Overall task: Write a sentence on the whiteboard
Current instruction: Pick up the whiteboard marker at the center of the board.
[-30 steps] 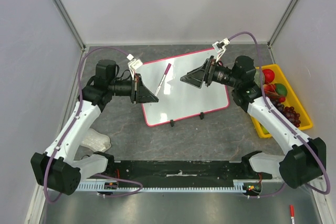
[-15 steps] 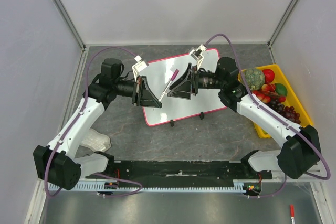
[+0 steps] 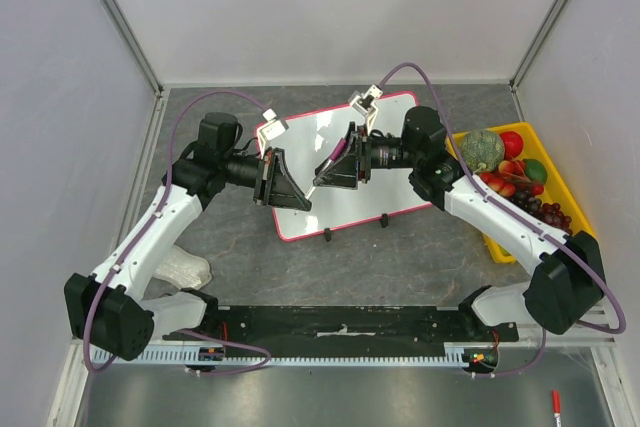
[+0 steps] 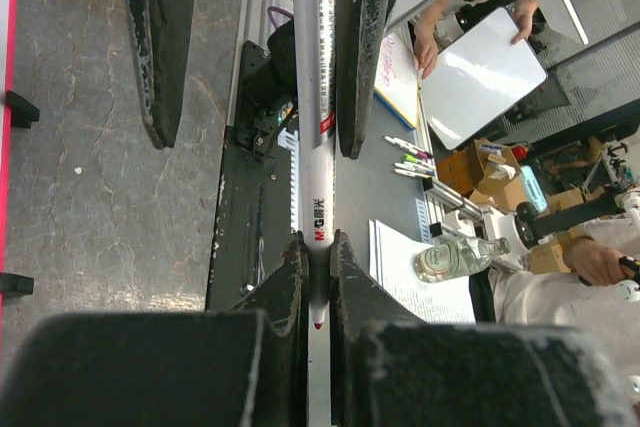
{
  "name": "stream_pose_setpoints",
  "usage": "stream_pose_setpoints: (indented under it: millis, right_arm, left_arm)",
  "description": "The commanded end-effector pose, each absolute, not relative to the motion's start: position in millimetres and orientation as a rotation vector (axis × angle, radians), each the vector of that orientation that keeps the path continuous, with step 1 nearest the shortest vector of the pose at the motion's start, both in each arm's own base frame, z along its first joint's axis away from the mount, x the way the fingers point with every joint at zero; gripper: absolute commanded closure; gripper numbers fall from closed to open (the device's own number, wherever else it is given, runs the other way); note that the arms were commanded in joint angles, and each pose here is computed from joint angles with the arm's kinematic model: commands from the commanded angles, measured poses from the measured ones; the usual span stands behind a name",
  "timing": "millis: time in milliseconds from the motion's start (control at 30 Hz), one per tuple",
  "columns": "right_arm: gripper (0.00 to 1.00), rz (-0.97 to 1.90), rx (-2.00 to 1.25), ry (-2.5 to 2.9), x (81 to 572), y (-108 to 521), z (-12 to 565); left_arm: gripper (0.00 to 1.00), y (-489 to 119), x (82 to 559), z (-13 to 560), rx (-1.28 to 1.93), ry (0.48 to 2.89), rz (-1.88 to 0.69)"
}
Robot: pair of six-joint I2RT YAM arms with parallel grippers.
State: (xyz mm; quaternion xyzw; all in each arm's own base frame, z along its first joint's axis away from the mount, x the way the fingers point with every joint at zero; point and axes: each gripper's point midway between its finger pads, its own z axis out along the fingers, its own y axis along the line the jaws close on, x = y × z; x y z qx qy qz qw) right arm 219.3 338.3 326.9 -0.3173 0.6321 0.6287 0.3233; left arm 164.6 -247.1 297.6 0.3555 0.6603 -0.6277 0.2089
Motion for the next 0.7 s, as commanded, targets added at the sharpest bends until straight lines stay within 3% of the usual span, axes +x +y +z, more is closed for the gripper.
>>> stream_pose_setpoints:
  millis: [0, 467, 533, 600, 667]
  right_arm:
    - [0.43, 1.656, -0.893, 1.584, 215, 342, 345]
    - [0.66, 1.733, -0.909, 1.537, 203, 341, 352]
    - [0.78, 1.745, -0.913, 1.540, 201, 341, 351]
    - [1.00, 1.748, -0.919, 1.541, 202, 342, 349]
    - [1.00, 1.749, -0.918, 1.549, 201, 342, 348]
  left_arm:
    - [0.98, -247, 159, 306, 1.066, 1.751, -1.754]
    - [0.98, -246, 155, 300, 1.070, 1.760, -1.755]
    - [0.98, -246, 155, 299, 1.070, 1.762, -1.756]
    - [0.98, -246, 155, 298, 1.068, 1.766, -1.756]
    - [0.98, -246, 154, 296, 1.069, 1.769, -1.758]
